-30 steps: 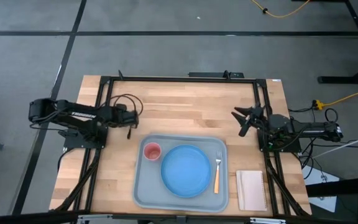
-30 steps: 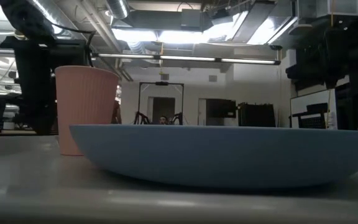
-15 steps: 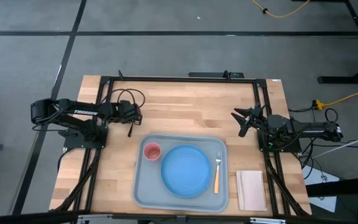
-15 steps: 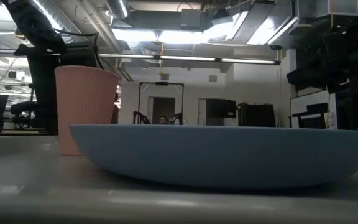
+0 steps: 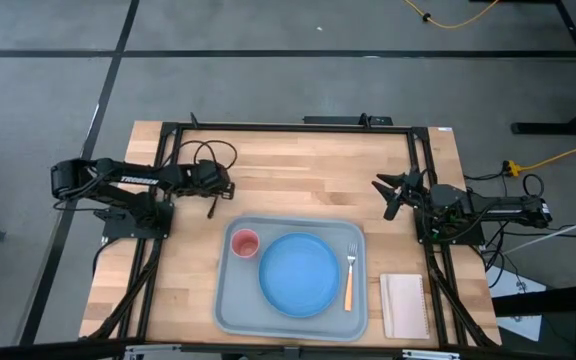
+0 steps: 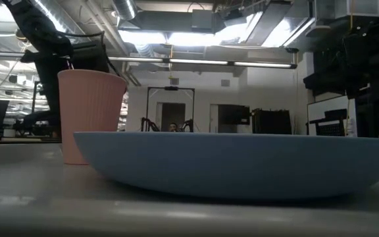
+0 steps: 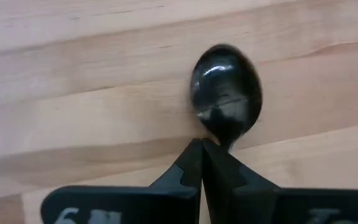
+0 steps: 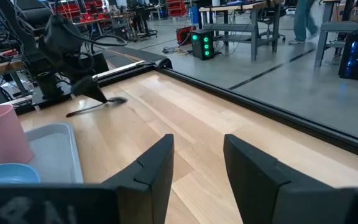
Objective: Pick and place plate/cup/fork/spoon on tray
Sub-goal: Put the black spoon on the gray tray on the left of the blue plate
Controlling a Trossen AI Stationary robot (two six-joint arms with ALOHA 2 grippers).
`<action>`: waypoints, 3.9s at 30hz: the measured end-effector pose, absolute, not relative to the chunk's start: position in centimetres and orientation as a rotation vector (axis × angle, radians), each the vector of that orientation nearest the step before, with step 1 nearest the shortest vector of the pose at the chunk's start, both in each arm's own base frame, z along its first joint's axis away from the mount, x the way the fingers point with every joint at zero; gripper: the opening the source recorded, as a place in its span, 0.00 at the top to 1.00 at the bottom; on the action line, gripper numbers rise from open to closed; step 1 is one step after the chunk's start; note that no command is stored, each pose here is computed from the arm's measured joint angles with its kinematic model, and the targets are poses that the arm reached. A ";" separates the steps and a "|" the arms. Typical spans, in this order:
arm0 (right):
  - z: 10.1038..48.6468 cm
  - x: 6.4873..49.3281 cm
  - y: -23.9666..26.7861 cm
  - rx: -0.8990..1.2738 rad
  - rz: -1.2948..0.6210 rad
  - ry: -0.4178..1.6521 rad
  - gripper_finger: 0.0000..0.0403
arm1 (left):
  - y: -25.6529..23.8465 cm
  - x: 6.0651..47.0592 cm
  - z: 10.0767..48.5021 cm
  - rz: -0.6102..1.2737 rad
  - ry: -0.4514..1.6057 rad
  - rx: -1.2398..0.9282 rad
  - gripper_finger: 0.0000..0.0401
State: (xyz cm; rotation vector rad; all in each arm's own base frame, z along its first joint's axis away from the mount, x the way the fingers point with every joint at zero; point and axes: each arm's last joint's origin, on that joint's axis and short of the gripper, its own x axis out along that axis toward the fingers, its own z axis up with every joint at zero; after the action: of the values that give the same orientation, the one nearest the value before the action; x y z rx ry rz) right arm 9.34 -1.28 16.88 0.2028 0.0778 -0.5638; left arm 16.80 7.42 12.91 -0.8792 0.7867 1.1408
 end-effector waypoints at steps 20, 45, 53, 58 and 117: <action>16.9 9.3 -1.3 0.201 -0.563 0.078 0.64 | 7.7 17.5 13.4 1.040 0.754 -0.800 1.00; 16.9 9.3 -1.3 0.203 -0.590 0.071 0.64 | 8.9 11.8 15.6 0.918 0.554 -0.879 1.00; 16.9 9.3 -1.4 0.200 -0.592 0.072 0.64 | 7.9 11.7 13.2 0.901 0.562 -0.987 1.00; 16.9 9.3 -1.4 0.187 -0.592 0.076 0.64 | 7.4 12.4 12.6 0.900 0.603 -0.993 1.00; 16.9 9.3 -1.3 0.087 -0.579 0.110 0.64 | 8.6 17.8 14.7 0.215 0.543 -1.023 0.92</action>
State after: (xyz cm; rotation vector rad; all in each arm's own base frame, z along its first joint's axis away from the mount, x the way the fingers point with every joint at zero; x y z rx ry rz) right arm 9.31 -1.34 16.88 0.0869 0.1097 -0.5793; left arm 17.77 8.61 14.65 -1.0232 0.5425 0.2151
